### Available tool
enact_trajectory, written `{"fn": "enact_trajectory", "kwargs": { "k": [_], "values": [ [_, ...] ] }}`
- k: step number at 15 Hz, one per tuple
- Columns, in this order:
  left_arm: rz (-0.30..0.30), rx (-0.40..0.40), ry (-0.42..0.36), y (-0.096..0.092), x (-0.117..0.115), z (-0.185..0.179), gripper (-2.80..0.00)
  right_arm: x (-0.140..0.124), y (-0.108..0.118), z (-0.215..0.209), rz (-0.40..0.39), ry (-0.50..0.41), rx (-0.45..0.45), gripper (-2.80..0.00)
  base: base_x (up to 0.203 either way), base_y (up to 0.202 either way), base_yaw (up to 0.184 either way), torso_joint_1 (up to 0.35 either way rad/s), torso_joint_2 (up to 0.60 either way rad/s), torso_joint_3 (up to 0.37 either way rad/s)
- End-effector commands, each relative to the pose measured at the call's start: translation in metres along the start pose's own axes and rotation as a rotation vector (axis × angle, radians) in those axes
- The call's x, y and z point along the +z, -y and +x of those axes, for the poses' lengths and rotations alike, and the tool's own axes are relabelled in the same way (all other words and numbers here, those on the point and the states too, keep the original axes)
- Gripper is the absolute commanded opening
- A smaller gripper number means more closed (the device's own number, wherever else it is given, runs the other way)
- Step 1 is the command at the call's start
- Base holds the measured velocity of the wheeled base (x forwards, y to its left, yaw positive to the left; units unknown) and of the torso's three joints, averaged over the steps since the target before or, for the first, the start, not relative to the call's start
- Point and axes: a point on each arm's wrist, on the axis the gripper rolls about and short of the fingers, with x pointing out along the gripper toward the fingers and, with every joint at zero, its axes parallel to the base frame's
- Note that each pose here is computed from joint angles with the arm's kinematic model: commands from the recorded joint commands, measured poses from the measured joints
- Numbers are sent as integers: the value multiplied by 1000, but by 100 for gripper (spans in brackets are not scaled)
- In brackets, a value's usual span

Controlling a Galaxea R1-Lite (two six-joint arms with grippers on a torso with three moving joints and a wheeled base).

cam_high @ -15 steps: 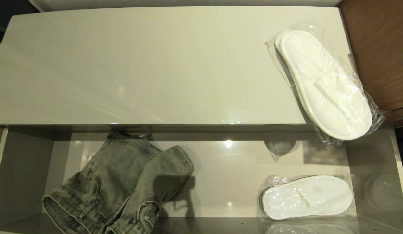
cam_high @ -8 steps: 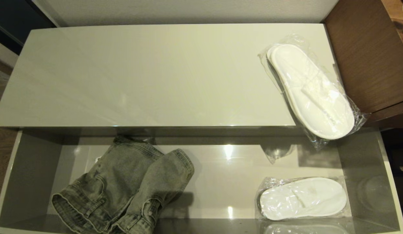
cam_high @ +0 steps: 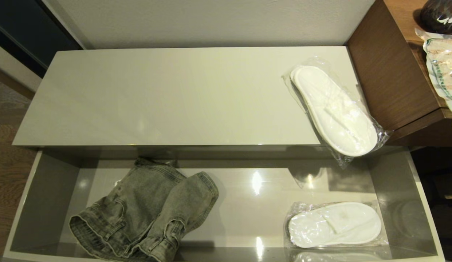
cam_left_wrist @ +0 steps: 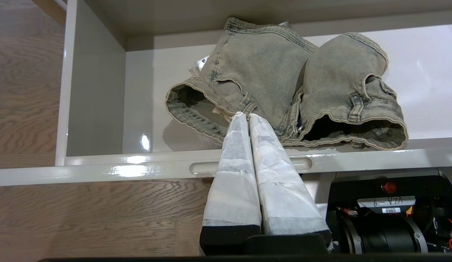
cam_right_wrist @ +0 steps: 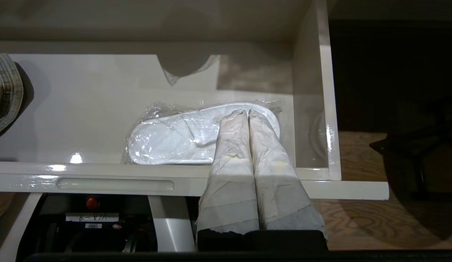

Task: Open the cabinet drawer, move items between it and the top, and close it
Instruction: Close the drawer

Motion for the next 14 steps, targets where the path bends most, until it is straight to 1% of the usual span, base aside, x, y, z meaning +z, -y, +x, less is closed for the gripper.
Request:
{"fn": "enact_trajectory", "kwargs": {
  "k": [1,14],
  "values": [
    [2,0,0,0,0,0,-280,0,0,0,-1,-3,1,-280,0,0,0,-2,6,42],
    [-9,2,0,0,0,0,-280,0,0,0,-1,-3,1,-280,0,0,0,0,1,2]
  ]
}}
